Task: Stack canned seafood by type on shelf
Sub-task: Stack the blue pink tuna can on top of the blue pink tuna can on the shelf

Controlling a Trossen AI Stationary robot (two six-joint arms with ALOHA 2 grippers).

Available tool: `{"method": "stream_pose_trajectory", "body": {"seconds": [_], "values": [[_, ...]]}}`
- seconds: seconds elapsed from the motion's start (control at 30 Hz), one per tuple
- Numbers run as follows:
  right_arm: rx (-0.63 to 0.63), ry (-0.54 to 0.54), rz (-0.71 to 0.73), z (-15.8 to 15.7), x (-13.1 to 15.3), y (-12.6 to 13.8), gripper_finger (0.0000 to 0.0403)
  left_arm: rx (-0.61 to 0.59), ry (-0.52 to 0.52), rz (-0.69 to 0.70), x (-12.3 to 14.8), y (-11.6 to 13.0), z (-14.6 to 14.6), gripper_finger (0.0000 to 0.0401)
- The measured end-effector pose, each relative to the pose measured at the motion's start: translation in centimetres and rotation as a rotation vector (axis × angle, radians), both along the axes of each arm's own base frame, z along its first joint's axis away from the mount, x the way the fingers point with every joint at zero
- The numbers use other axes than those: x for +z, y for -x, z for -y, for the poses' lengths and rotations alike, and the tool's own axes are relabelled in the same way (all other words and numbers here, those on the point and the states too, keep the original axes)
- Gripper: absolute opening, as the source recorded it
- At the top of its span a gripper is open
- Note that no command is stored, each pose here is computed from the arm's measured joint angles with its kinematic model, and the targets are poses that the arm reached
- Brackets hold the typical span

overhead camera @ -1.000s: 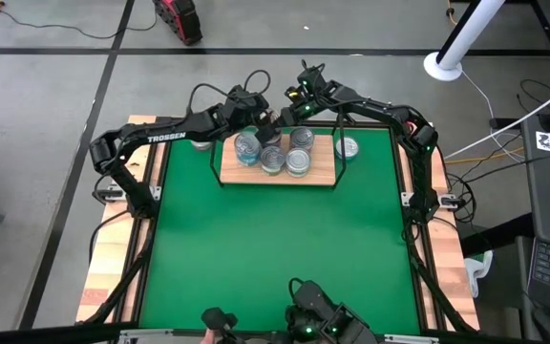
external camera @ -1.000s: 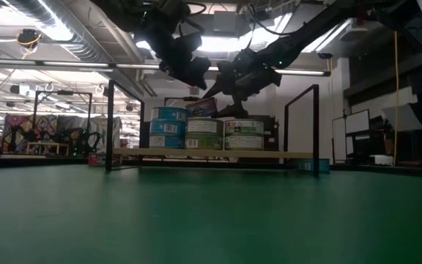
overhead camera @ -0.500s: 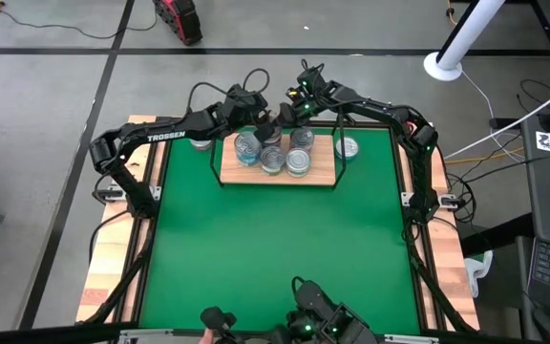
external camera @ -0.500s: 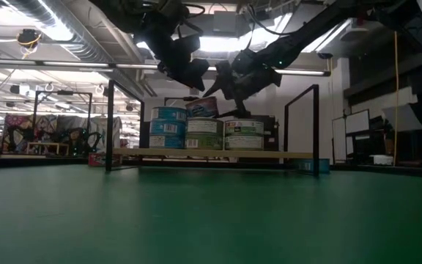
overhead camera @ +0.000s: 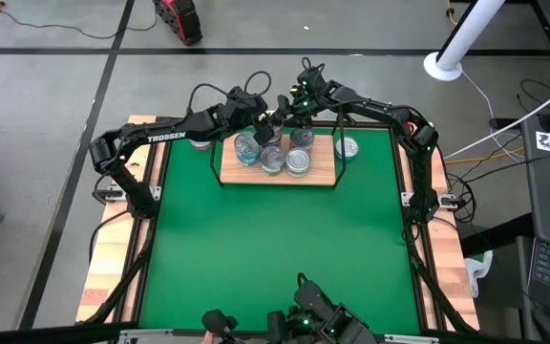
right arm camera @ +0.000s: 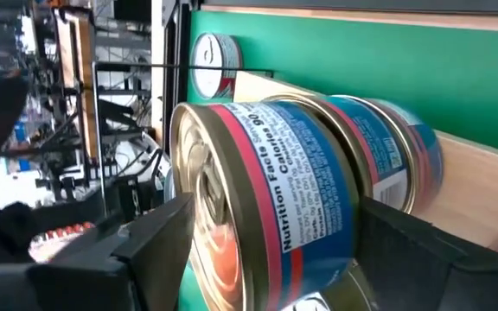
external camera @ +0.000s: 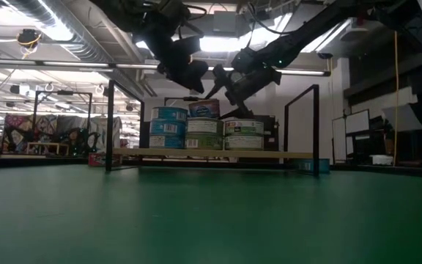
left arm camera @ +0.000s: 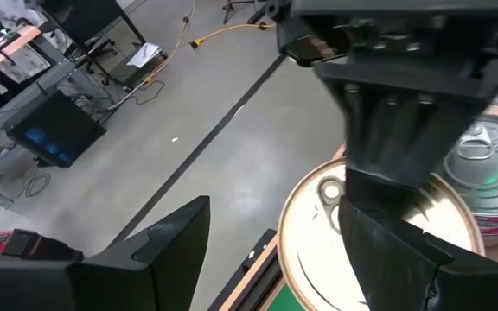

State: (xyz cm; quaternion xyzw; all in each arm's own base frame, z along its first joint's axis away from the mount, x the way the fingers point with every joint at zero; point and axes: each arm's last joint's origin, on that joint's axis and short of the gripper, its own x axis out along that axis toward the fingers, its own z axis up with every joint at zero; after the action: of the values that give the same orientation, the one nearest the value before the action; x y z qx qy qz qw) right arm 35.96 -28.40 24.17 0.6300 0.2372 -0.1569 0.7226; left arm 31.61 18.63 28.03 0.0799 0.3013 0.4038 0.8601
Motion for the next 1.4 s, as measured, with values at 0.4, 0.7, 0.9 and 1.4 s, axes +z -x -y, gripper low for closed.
{"method": "stream_pose_trajectory", "body": {"seconds": [0.4,0.7,0.9,1.4], "values": [[-0.061,-0.116,-0.019,-1.0,0.0,-0.8,0.0294,-0.081,-0.033,-0.034,0.2,-0.9,1.8,0.0253],[-0.103,-0.182,-0.021,-1.1,0.0,-0.9,0.0294,-0.11,-0.024,-0.022,0.2,-1.5,3.1,0.0253],[-0.109,-0.178,-0.023,-1.1,0.0,-0.9,0.0294,-0.138,-0.001,0.009,0.2,-2.2,4.6,0.0253],[-0.089,-0.191,-0.014,-1.2,0.0,-0.9,0.0294,-0.079,0.042,-0.005,-2.0,-3.3,4.7,0.0253]]}}
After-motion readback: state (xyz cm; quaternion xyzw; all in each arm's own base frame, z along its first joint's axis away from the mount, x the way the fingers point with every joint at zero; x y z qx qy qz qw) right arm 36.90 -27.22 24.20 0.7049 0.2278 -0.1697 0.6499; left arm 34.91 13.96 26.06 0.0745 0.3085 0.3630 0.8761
